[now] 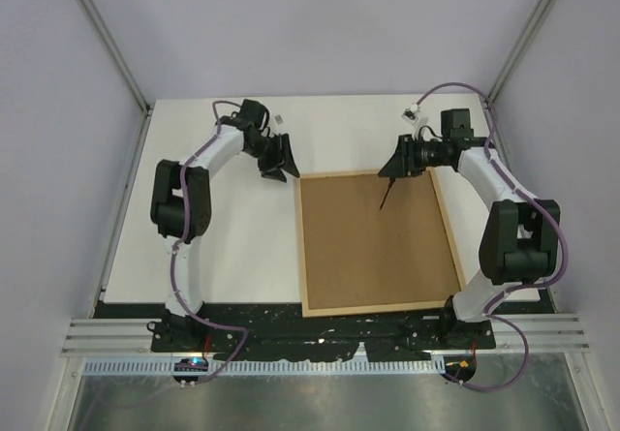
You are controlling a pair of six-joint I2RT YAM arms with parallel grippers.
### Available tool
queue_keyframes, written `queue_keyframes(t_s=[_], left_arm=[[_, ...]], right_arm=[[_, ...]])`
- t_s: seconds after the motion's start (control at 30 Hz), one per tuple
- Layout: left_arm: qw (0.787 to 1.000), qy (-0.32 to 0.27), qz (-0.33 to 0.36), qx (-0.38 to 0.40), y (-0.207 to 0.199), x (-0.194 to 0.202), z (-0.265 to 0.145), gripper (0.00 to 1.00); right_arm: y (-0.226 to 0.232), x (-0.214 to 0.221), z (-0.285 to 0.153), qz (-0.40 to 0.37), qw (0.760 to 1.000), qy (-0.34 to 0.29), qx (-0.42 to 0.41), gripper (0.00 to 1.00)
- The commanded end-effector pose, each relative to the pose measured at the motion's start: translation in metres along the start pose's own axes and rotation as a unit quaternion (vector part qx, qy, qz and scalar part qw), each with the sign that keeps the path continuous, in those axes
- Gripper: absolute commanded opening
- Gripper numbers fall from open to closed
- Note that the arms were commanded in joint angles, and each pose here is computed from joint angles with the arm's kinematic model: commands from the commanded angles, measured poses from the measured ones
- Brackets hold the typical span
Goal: Take the photo out of the frame
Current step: Place the screwdriver at the center of the board.
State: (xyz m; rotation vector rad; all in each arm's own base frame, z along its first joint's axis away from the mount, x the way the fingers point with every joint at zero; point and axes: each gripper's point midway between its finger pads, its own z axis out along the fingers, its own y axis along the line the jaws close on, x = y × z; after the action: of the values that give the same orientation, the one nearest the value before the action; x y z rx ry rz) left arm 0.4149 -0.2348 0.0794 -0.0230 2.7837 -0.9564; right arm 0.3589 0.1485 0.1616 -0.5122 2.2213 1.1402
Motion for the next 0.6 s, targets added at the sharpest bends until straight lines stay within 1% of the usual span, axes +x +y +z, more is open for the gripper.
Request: queue_keyframes(t_s=[0.0, 0.03, 0.07, 0.13, 0.2, 0.23, 0.27, 0.3, 0.37, 0.47, 0.53, 0.57], left_arm=[[0.997, 0.006, 0.068, -0.046, -0.006, -0.004, -0.012, 0.54], [0.995, 0.013, 0.076, -0.056, -0.004, -0.002, -0.010, 0.56], [0.994, 0.018, 0.089, -0.067, -0.004, -0.002, -0.008, 0.57], [0.988, 0.029, 0.118, -0.094, -0.007, -0.002, -0.009, 0.64], [0.981, 0.044, 0.146, -0.120, -0.006, 0.001, -0.003, 0.65], [0.979, 0.054, 0.152, -0.125, -0.006, 0.004, -0.001, 0.66], [0.976, 0.060, 0.158, -0.135, -0.004, 0.006, 0.003, 0.66], [0.974, 0.065, 0.161, -0.142, -0.002, 0.007, 0.005, 0.67], [0.972, 0.073, 0.163, -0.151, 0.003, 0.008, 0.010, 0.67], [0.968, 0.086, 0.170, -0.166, 0.010, 0.011, 0.013, 0.68], [0.964, 0.092, 0.178, -0.176, 0.011, 0.011, 0.014, 0.68], [0.962, 0.096, 0.185, -0.178, 0.011, 0.013, 0.015, 0.68]], right_arm=[[-0.067, -0.038, -0.054, -0.046, 0.980, -0.030, 0.189, 0.08], [-0.080, -0.040, -0.062, -0.043, 0.976, -0.018, 0.213, 0.08], [-0.091, -0.044, -0.075, -0.038, 0.973, -0.019, 0.228, 0.08], [-0.107, -0.045, -0.094, -0.019, 0.969, 0.004, 0.247, 0.08], [-0.109, -0.026, -0.110, 0.008, 0.968, 0.069, 0.240, 0.08], [-0.118, -0.032, -0.118, 0.011, 0.966, 0.072, 0.246, 0.08], [-0.117, -0.020, -0.123, 0.016, 0.964, 0.101, 0.245, 0.08], [-0.125, -0.019, -0.130, 0.020, 0.961, 0.108, 0.252, 0.08], [-0.137, -0.004, -0.142, 0.016, 0.951, 0.147, 0.272, 0.08], [-0.155, 0.018, -0.159, 0.004, 0.928, 0.211, 0.306, 0.08], [-0.169, 0.031, -0.163, 0.008, 0.921, 0.240, 0.307, 0.08], [-0.175, 0.031, -0.165, 0.009, 0.919, 0.246, 0.309, 0.08]])
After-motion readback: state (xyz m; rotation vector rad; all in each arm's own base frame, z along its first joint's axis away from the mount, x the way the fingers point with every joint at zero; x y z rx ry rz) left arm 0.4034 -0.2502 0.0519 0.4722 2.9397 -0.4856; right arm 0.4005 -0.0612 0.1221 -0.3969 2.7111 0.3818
